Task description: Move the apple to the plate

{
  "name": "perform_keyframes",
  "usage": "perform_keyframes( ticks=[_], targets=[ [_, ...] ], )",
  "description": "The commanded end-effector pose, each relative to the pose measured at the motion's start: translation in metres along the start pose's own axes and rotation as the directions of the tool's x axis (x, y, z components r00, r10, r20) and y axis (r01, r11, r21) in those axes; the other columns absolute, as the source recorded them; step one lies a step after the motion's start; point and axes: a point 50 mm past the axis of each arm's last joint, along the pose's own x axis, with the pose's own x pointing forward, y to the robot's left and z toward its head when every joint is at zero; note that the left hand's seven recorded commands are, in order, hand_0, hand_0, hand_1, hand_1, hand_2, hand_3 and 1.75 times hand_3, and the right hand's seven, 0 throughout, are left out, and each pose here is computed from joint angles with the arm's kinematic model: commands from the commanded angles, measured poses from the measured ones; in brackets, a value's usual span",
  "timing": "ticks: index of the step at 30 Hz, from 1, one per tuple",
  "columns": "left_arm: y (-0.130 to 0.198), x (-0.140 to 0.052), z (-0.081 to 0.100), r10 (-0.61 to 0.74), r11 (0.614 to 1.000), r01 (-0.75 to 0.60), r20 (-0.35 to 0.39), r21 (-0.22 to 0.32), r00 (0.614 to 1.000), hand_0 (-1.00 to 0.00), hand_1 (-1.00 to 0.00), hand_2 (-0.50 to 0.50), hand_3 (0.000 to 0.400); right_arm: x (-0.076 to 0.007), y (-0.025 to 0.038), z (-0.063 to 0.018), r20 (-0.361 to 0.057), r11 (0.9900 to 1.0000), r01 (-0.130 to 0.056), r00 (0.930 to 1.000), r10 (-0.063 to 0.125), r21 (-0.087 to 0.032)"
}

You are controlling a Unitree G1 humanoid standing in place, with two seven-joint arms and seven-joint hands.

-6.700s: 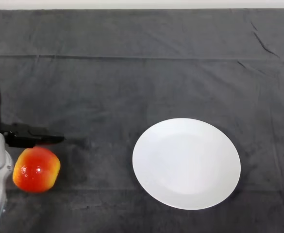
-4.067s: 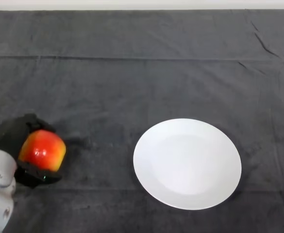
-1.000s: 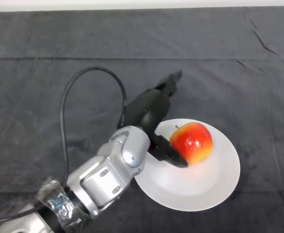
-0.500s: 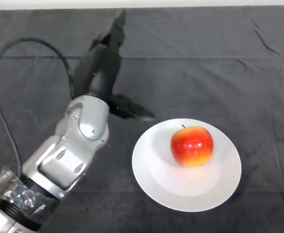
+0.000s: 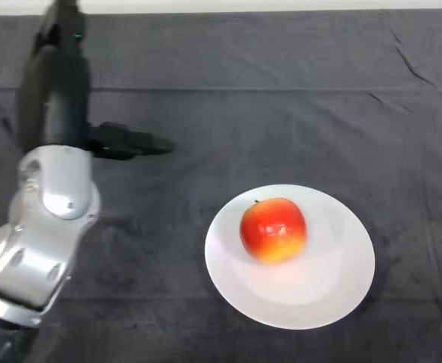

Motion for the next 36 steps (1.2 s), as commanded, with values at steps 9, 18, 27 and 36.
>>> perform_keyframes(
  ticks=[9, 18, 27, 36],
  targets=[
    [0.067, -0.001, -0.005, 0.216, 0.973, -0.219, 0.044, 0.078, 0.975, 0.00, 0.00, 0.00, 0.000, -0.0017, 0.0059, 0.0093, 0.026, 0.9999, -0.010, 0.9996, 0.010, -0.013],
    [0.111, -0.009, -0.014, 0.361, 0.925, -0.364, 0.045, 0.112, 0.932, 0.00, 0.00, 0.00, 0.000, -0.0017, 0.0059, 0.0093, 0.026, 0.9999, -0.010, 0.9996, 0.010, -0.013],
    [0.148, -0.018, -0.022, 0.489, 0.861, -0.490, 0.046, 0.135, 0.871, 0.00, 0.00, 0.00, 0.000, -0.0017, 0.0059, 0.0093, 0.026, 0.9999, -0.010, 0.9996, 0.010, -0.013],
    [0.186, -0.034, -0.029, 0.605, 0.782, -0.604, 0.045, 0.152, 0.795, 0.00, 0.00, 0.00, 0.000, -0.0017, 0.0060, 0.0093, 0.026, 0.9999, -0.010, 0.9996, 0.010, -0.013]
  ],
)
